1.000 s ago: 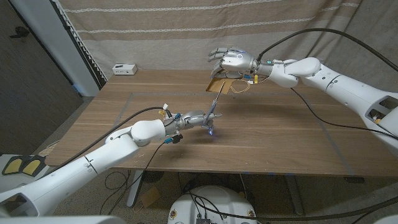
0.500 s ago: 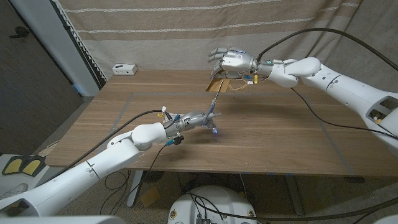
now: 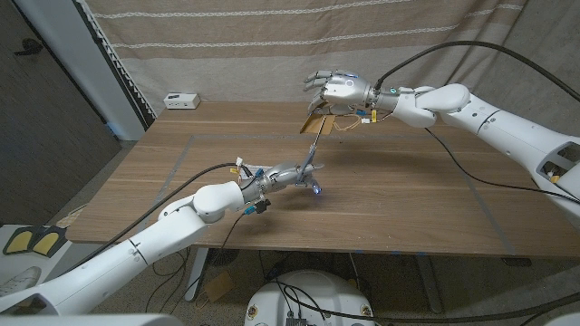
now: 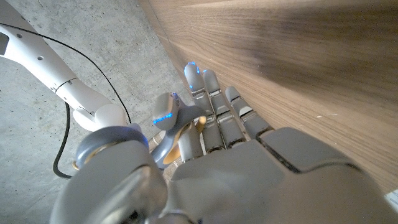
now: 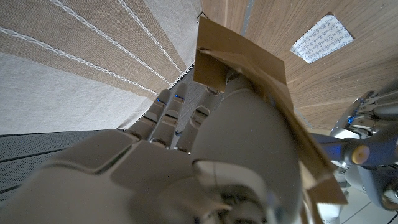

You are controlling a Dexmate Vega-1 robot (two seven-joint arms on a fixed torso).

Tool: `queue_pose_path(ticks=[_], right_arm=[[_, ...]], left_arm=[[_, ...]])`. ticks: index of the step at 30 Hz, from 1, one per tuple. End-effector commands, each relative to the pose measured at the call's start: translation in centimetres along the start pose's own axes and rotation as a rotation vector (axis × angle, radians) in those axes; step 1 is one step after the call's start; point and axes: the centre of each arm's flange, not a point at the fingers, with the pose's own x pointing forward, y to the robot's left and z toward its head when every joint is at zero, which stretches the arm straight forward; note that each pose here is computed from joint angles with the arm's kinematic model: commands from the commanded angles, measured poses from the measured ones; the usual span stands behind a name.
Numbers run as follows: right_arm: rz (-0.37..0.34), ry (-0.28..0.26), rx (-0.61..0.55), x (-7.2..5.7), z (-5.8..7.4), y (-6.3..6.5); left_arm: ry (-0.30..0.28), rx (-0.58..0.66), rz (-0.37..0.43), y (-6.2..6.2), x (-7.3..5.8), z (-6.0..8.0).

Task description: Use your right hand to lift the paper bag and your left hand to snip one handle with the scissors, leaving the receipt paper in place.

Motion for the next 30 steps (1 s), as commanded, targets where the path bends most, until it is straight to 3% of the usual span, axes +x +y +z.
queue_pose_path(ticks=[1,13,30], right_arm=[[0.002,0.002,0.001,0.0,-0.1,-0.1],[-0.036,0.057,0.034,-0.6,-0.9,-0.2],[-0.04,0.102,0.073,-1.8,-1.3,0.4]], left_arm=[[-0.067,-0.115,0.07,-0.7,0.1,-0.3],[-0.125,-0.19,0.226,-1.0,-0.5,-0.9],[-0.137,-0.222,0.216,-1.3,-0.2,-1.3]])
